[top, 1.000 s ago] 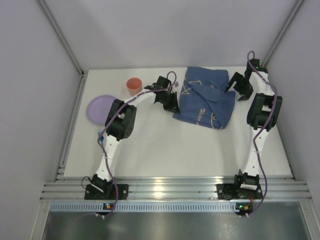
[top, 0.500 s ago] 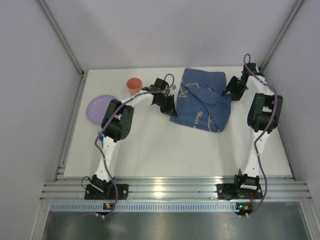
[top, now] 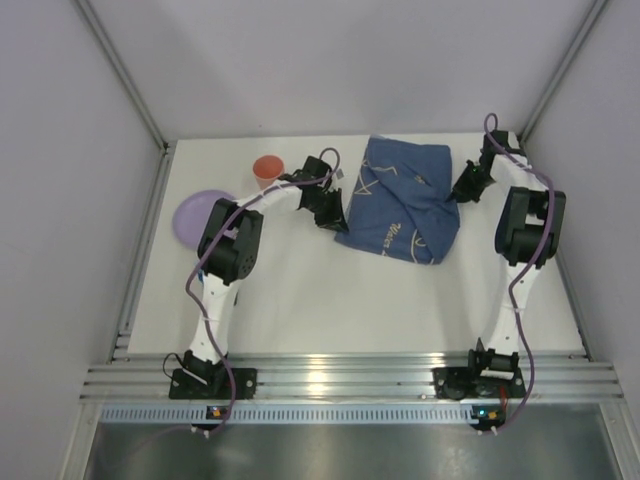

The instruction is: Set the dinner table for one person

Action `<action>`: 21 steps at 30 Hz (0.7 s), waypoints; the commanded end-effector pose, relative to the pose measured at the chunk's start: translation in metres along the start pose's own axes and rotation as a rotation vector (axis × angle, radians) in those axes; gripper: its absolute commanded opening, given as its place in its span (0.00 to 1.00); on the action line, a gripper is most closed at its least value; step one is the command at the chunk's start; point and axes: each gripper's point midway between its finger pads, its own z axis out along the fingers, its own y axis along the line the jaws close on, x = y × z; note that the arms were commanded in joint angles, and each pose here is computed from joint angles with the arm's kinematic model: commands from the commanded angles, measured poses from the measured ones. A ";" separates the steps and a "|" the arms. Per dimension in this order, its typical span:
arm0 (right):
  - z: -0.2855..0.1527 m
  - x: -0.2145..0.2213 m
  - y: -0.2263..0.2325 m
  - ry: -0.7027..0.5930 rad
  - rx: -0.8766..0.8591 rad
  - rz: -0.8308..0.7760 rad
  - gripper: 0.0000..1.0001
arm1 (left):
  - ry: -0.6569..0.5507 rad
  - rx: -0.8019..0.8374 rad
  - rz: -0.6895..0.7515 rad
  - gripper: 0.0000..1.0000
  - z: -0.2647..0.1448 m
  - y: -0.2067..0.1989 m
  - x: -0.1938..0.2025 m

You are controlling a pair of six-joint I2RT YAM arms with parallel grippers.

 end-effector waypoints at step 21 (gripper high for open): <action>-0.162 0.143 -0.122 -0.175 0.238 0.573 0.00 | -0.420 -0.545 -0.525 0.00 -0.199 0.056 0.066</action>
